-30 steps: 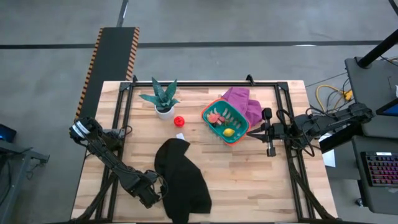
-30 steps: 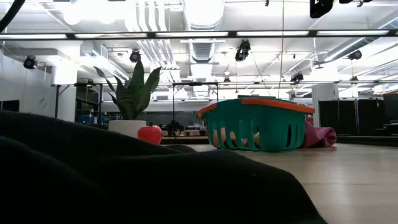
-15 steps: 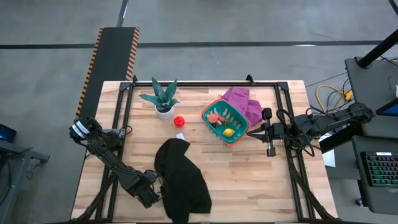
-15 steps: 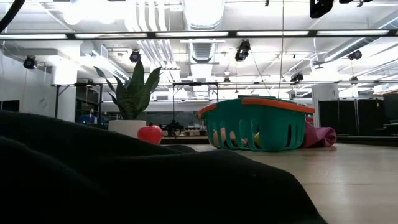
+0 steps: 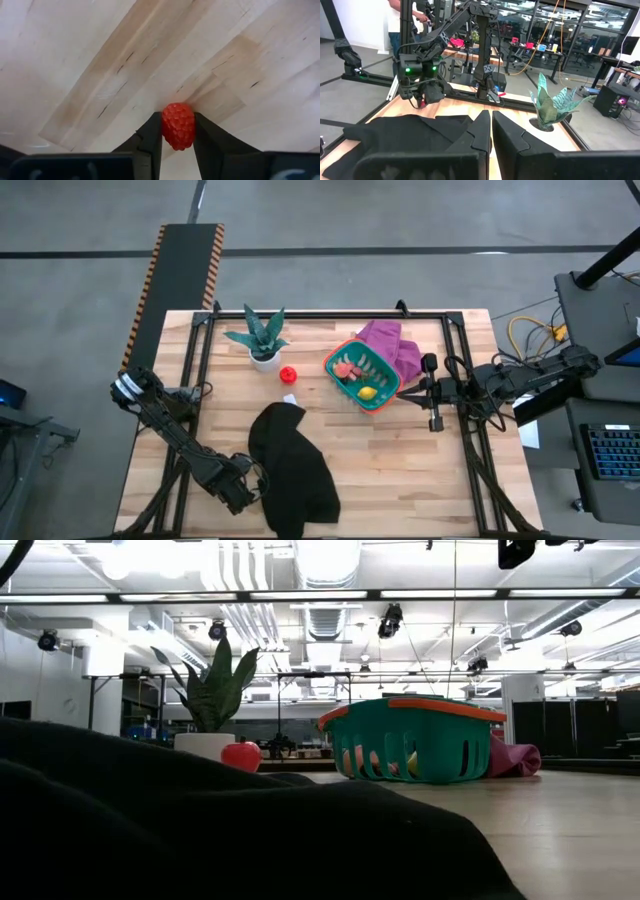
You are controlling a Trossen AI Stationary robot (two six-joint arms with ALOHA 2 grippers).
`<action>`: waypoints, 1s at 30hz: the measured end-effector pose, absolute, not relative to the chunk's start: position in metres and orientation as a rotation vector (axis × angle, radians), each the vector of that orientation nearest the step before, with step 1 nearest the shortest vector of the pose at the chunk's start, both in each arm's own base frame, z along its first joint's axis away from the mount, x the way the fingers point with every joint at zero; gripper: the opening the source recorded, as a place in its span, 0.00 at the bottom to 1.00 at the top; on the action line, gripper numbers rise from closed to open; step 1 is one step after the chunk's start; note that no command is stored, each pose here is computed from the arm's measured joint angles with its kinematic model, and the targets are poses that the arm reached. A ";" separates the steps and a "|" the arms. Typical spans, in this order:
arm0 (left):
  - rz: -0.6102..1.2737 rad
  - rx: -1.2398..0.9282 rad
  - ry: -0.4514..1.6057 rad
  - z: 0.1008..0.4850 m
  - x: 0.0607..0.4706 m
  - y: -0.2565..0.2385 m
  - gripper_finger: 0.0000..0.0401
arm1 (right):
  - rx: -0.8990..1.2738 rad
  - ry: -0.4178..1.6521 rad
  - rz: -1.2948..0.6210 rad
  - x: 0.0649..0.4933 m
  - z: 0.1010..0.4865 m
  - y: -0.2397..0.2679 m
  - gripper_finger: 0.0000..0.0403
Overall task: Pick and placing Produce into tupperware
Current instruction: Put the raspberry into the green basket
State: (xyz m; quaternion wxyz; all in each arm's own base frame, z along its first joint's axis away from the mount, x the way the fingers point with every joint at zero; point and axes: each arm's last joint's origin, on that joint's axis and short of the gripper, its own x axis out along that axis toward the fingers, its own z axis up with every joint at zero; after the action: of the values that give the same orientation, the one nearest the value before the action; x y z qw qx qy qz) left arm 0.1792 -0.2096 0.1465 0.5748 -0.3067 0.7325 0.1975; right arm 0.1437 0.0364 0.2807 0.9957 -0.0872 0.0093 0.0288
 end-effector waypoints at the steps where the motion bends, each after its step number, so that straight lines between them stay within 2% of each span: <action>1: 0.460 -0.714 1.706 0.147 0.179 -0.209 0.16 | -0.175 0.019 0.058 0.144 0.281 0.036 0.03; 10: 0.501 -0.633 1.612 0.171 0.168 -0.193 0.16 | -0.175 0.019 0.058 0.144 0.281 0.036 0.03; 17: 0.426 -0.577 1.200 0.209 0.169 -0.177 0.16 | -0.175 0.019 0.058 0.144 0.281 0.036 0.03; 21: 0.444 -0.489 0.953 0.226 0.172 -0.163 0.16 | -0.182 0.018 0.058 0.144 0.281 0.036 0.03; 26: 0.480 -0.320 0.862 0.232 0.191 -0.141 0.16 | -0.190 0.017 0.057 0.144 0.281 0.036 0.03; 30: 0.427 -0.208 0.812 0.239 0.218 -0.122 0.16 | -0.194 0.005 0.056 0.144 0.282 0.036 0.03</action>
State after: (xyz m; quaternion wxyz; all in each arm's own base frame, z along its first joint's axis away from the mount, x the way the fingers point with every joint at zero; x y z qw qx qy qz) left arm 0.2176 -0.1223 0.2389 0.8914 -0.1003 0.3911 0.2057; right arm 0.1437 0.0364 0.2819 0.9949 -0.0969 0.0026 0.0279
